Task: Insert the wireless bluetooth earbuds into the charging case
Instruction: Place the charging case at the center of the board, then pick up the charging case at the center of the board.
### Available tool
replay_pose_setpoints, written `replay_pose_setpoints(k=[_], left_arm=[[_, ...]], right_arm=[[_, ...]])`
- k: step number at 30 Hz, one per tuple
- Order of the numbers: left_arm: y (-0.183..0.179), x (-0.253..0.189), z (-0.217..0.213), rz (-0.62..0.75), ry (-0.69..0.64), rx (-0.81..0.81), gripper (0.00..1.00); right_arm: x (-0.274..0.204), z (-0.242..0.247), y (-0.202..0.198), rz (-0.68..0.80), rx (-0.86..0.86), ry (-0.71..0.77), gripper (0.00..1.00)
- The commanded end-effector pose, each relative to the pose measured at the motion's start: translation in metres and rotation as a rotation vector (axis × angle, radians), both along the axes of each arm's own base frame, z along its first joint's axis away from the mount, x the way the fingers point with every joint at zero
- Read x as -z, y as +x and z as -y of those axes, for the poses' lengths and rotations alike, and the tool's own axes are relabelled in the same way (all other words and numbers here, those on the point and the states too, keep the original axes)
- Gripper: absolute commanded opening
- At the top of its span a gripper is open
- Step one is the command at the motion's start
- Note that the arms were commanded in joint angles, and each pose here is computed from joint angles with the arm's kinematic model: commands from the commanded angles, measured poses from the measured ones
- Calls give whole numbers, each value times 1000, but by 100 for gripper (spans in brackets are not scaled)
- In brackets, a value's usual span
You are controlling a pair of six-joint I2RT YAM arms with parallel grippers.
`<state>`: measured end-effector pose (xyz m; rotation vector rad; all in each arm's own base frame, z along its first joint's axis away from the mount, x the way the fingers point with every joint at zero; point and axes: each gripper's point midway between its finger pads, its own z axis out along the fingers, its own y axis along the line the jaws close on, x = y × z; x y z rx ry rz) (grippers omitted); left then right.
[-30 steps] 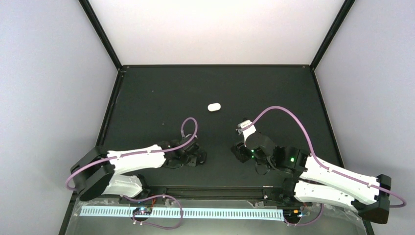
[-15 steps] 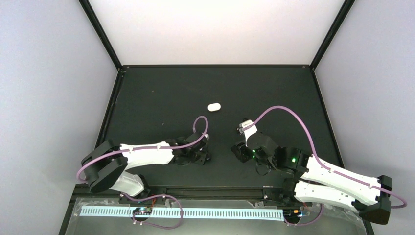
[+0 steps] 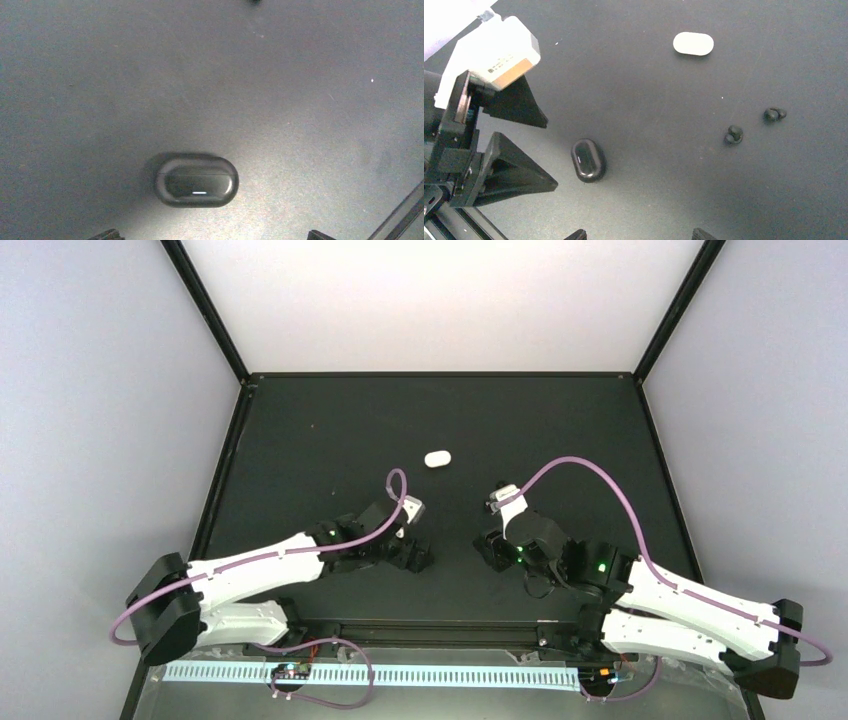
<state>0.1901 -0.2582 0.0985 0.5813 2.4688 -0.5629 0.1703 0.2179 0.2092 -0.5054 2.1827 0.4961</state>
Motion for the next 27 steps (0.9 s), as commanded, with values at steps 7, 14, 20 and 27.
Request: replay_pose_setpoints(k=[7, 14, 20, 27], left_arm=[[12, 16, -1, -12, 206, 138, 99], [23, 33, 12, -59, 229, 111, 99], [25, 55, 14, -109, 260, 77, 97], [30, 67, 18, -145, 258, 15, 88]], right_arm=[[-39, 16, 5, 84, 42, 31, 54], [-46, 22, 5, 93, 53, 37, 54], [-48, 22, 6, 98, 55, 38, 54], [-51, 22, 6, 103, 59, 40, 54]])
